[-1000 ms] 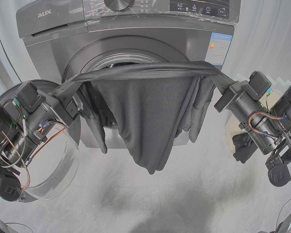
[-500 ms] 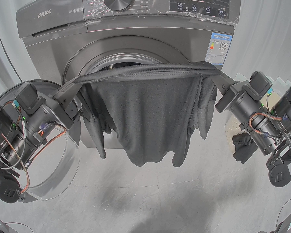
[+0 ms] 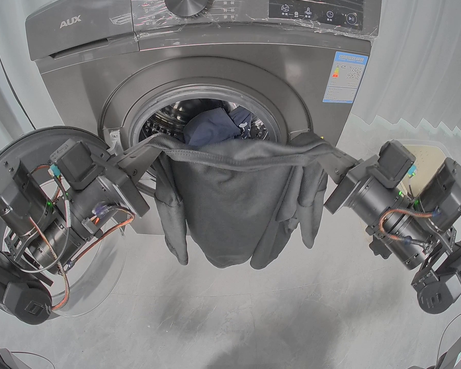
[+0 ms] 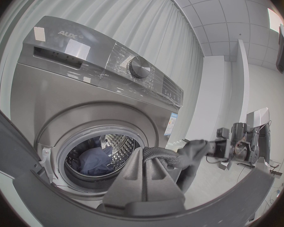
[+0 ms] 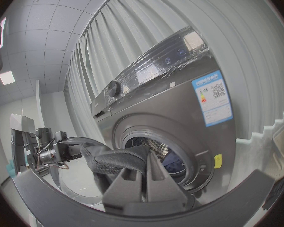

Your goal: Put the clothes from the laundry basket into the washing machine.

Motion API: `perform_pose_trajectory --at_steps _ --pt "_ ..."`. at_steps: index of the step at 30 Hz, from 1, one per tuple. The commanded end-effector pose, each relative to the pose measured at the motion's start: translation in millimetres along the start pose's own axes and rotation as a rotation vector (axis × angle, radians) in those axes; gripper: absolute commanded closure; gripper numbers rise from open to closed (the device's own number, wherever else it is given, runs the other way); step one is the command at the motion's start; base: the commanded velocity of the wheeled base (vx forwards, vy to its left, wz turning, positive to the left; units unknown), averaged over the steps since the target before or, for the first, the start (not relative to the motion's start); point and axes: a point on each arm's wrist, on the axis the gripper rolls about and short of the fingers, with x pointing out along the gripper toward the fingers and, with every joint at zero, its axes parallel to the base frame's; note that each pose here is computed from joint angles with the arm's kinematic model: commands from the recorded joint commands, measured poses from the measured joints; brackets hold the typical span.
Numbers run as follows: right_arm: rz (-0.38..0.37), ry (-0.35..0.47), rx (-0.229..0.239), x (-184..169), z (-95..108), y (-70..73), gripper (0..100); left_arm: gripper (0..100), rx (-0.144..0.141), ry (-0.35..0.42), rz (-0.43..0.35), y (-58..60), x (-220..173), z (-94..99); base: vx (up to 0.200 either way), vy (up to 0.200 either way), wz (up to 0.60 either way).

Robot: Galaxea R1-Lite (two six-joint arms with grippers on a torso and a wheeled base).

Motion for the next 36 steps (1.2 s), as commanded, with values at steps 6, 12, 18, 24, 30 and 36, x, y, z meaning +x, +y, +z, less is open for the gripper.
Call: perform_pose_trajectory --at_steps 6,12,18,24,30,36 --pt "0.081 0.302 0.047 -22 -74 32.4 0 100 -0.007 -0.047 -0.038 -7.5 15 2.0 0.0 0.0 0.0" --pt "0.138 0.499 0.034 -49 -112 32.5 0 100 -0.003 -0.073 -0.04 -8.3 16 8.2 0.0 0.0 0.0" --pt "0.122 0.529 0.03 -34 -137 26.5 0 100 -0.012 -0.079 -0.067 -15.5 15 10.0 0.0 0.0 0.0" --pt "0.159 0.56 0.039 -35 -147 31.6 0 100 -0.011 -0.084 -0.067 -15.6 16 11.2 0.0 0.0 0.0" --pt "0.131 0.518 0.032 -15 -156 22.7 0 100 -0.011 -0.09 -0.069 -16.1 15 12.1 0.0 0.0 0.0" --pt "0.131 0.476 0.03 14 -178 21.6 0 100 -0.007 -0.102 -0.07 -16.2 16 13.5 0.0 0.0 0.0"
